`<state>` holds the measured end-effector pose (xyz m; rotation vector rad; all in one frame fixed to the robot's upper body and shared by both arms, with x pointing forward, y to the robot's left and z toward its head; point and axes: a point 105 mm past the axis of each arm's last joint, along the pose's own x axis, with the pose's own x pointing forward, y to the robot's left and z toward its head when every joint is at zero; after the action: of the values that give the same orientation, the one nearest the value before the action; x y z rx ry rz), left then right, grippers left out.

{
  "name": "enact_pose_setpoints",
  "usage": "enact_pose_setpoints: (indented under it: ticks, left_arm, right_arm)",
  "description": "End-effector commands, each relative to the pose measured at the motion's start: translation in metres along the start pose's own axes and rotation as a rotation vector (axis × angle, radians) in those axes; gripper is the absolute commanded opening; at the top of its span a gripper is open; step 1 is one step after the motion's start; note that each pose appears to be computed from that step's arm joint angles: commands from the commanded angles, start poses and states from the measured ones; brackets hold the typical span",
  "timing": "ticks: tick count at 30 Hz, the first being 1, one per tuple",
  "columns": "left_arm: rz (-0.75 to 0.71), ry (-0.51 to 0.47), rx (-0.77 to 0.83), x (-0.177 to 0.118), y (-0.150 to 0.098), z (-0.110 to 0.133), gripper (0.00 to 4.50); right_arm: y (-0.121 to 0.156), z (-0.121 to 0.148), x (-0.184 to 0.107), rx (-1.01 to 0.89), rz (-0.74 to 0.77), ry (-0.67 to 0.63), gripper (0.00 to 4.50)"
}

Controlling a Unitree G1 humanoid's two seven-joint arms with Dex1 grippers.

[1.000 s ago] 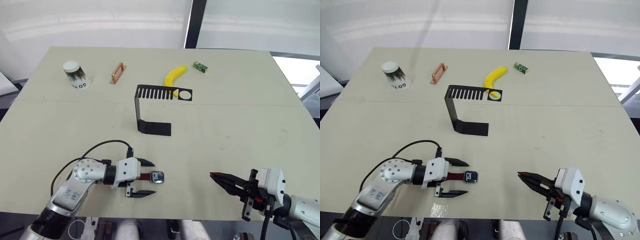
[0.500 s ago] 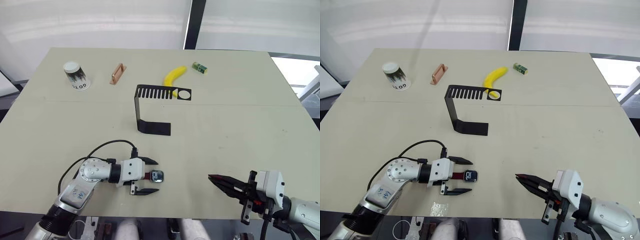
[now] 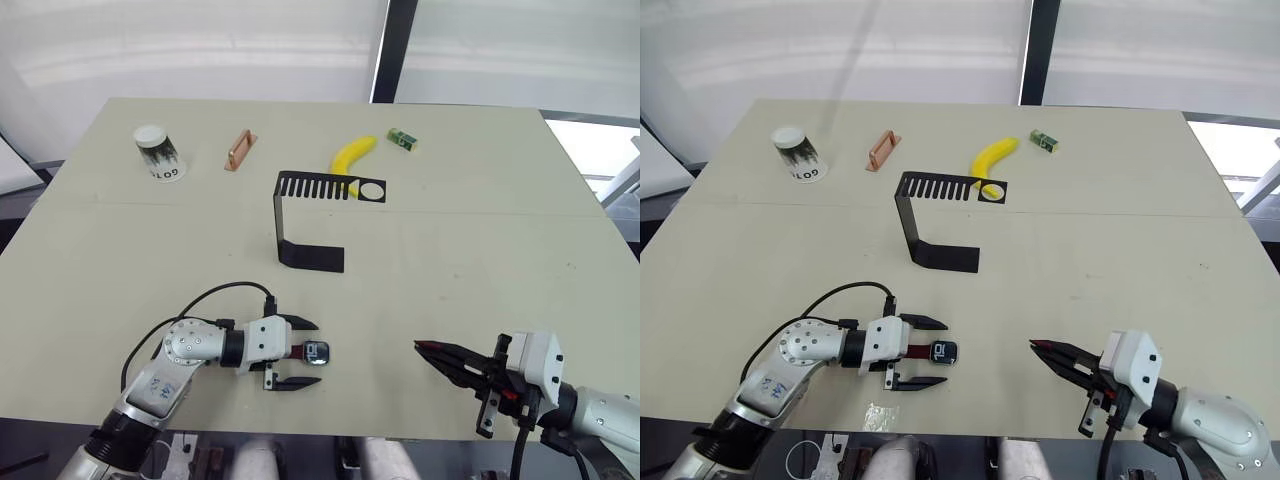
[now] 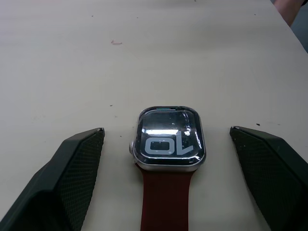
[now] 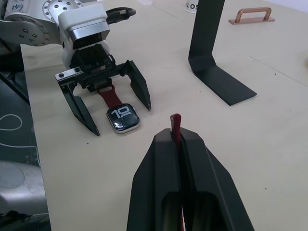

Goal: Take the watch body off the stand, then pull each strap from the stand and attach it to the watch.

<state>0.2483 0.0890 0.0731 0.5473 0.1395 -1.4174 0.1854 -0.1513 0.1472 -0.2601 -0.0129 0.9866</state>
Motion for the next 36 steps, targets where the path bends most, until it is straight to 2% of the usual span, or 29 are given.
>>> enact_pose_setpoints:
  ticks: [1,3,4,5,15,19,22,24,26,30,36]
  left_arm:
    - [0.011,0.114,-0.079,-0.001,-0.005,-0.03,3.21]
    - [0.019,0.129,-0.091,-0.001,-0.005,-0.035,2.39]
    - [0.028,0.134,-0.1,-0.002,-0.005,-0.037,1.83]
    - [0.034,0.136,-0.105,-0.002,-0.004,-0.038,1.6]
    - [0.038,0.123,-0.098,-0.003,0.0,-0.037,1.6]
    - [0.063,0.007,-0.099,-0.003,0.013,-0.015,1.6]
    - [-0.022,-0.218,-0.202,-0.009,0.015,0.023,1.6]
    - [-0.078,-0.306,-0.26,-0.015,0.016,0.036,1.6]
    - [-0.127,-0.345,-0.358,-0.021,0.021,0.042,1.6]
    - [-0.254,-0.355,-0.516,-0.028,0.024,0.049,1.6]
    - [-0.363,-0.408,-0.62,-0.027,0.033,0.062,1.6]
  right_arm:
    - [0.003,0.01,0.003,-0.024,0.012,-0.026,0.0]
    - [0.004,0.011,0.003,-0.024,0.011,-0.029,0.0]
    - [0.004,0.011,0.002,-0.024,0.011,-0.03,0.0]
    - [0.005,0.011,0.002,-0.023,0.011,-0.03,0.0]
    - [0.005,0.012,0.002,-0.024,0.004,-0.03,0.0]
    - [0.002,0.012,0.004,-0.067,-0.005,-0.009,0.0]
    - [-0.002,0.015,0.008,-0.163,-0.025,0.025,0.0]
    - [-0.002,0.018,0.014,-0.216,-0.027,0.042,0.0]
    - [-0.001,0.023,0.021,-0.249,-0.024,0.04,0.0]
    - [0.004,0.031,0.034,-0.319,0.025,0.048,0.0]
    - [0.01,0.038,0.046,-0.428,0.079,0.055,0.0]
